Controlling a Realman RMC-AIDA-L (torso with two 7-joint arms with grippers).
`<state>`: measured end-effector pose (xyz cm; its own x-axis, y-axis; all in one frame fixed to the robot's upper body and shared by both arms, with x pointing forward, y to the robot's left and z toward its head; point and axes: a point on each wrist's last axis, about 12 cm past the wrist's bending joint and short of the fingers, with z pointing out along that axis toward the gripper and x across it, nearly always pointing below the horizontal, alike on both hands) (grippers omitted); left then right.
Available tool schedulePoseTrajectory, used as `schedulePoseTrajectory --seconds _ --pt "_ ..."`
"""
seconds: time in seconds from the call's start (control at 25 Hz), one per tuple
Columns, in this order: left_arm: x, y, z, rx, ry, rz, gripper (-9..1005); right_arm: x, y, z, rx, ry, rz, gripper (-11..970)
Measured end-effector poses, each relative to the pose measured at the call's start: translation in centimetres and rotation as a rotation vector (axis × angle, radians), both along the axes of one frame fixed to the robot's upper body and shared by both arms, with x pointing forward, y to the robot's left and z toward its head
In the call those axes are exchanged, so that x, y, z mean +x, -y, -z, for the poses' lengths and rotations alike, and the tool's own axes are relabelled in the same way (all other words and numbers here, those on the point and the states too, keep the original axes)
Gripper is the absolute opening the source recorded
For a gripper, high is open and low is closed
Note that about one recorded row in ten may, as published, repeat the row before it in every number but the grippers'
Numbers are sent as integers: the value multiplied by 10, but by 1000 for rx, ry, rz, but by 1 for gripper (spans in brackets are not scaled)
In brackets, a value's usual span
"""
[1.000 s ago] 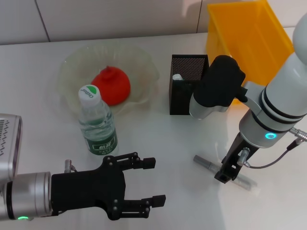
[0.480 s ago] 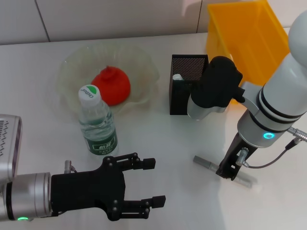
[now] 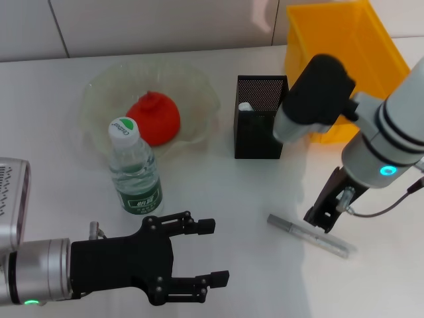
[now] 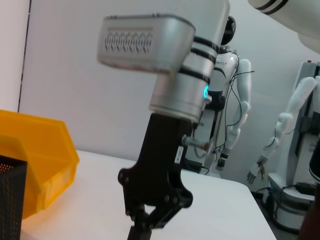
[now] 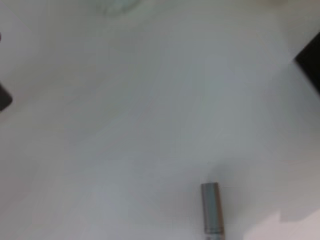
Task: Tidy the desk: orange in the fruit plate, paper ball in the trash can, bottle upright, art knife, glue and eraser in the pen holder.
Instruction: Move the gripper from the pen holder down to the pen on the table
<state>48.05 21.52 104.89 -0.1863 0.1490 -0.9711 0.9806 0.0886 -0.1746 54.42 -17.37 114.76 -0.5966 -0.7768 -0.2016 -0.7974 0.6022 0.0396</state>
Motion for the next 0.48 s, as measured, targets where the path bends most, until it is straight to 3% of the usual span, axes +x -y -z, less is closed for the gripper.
schedulePoseTrajectory --seconds 0.16,0.48 --pt "1 0 -1 -1 2 3 802 2 9 -12 45 10 26 29" --pt "1 1 -1 -2 2 4 802 -3 4 -10 30 -6 -8 5"
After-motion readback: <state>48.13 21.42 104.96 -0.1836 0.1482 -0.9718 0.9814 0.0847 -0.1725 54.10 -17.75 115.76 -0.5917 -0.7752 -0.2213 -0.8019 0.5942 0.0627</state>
